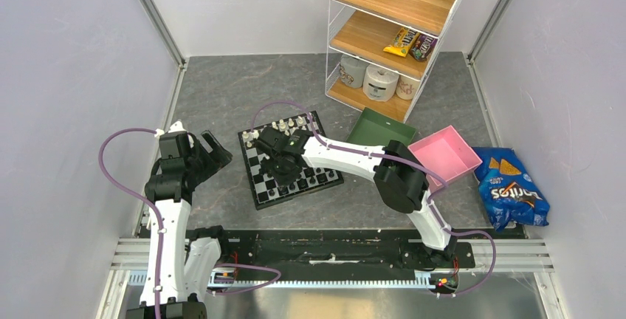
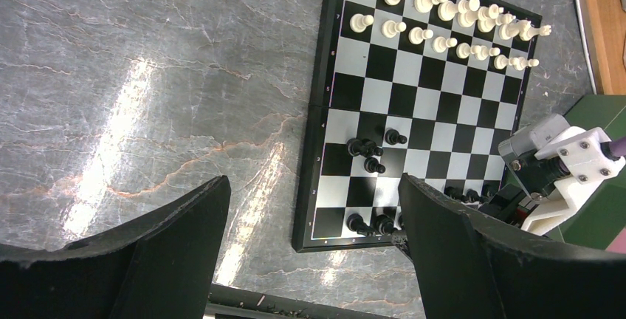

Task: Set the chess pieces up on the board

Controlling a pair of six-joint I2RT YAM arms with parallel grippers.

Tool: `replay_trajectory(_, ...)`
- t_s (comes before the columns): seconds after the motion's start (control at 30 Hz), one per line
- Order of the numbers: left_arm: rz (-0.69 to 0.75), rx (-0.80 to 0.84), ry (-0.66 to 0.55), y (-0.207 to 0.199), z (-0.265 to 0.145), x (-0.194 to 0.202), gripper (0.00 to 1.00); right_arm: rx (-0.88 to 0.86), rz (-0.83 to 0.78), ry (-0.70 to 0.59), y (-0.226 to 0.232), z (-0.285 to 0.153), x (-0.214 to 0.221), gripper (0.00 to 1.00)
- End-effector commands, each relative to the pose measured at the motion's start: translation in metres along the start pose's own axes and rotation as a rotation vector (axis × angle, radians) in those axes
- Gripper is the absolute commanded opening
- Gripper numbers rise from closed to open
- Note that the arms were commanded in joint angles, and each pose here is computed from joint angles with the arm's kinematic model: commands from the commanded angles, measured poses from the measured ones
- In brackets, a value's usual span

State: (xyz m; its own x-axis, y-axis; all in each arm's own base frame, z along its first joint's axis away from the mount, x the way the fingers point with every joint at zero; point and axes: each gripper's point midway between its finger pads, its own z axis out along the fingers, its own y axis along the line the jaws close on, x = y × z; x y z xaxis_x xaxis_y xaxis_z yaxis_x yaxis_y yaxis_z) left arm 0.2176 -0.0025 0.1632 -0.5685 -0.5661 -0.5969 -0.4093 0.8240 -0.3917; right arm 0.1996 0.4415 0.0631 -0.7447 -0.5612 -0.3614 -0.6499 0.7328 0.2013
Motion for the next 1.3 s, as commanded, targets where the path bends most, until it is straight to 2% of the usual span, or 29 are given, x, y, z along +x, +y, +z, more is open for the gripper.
replay_trajectory(0.0, -0.017, 0.029, -0.033, -0.007, 0.0, -0.008, 0.91, -0.038, 0.003, -0.075, 0.011, -0.016, -0.018, 0.16)
replay_trajectory(0.27, -0.016, 0.029, -0.033, -0.007, 0.0, -0.008, 0.91, -0.032, -0.001, -0.067, 0.01, -0.014, -0.015, 0.17)
replay_trajectory(0.6, -0.014, 0.03, -0.031, -0.008, 0.0, -0.008, 0.91, -0.047, -0.009, -0.075, 0.012, -0.019, -0.016, 0.33)
replay_trajectory(0.9, -0.015, 0.031, -0.032, -0.008, 0.0, -0.008, 0.91, -0.07, -0.04, -0.175, 0.024, -0.047, -0.051, 0.4)
replay_trajectory(1.27, -0.016, 0.03, -0.037, -0.007, -0.001, -0.009, 0.91, 0.028, -0.002, -0.199, -0.002, -0.033, -0.085, 0.41)
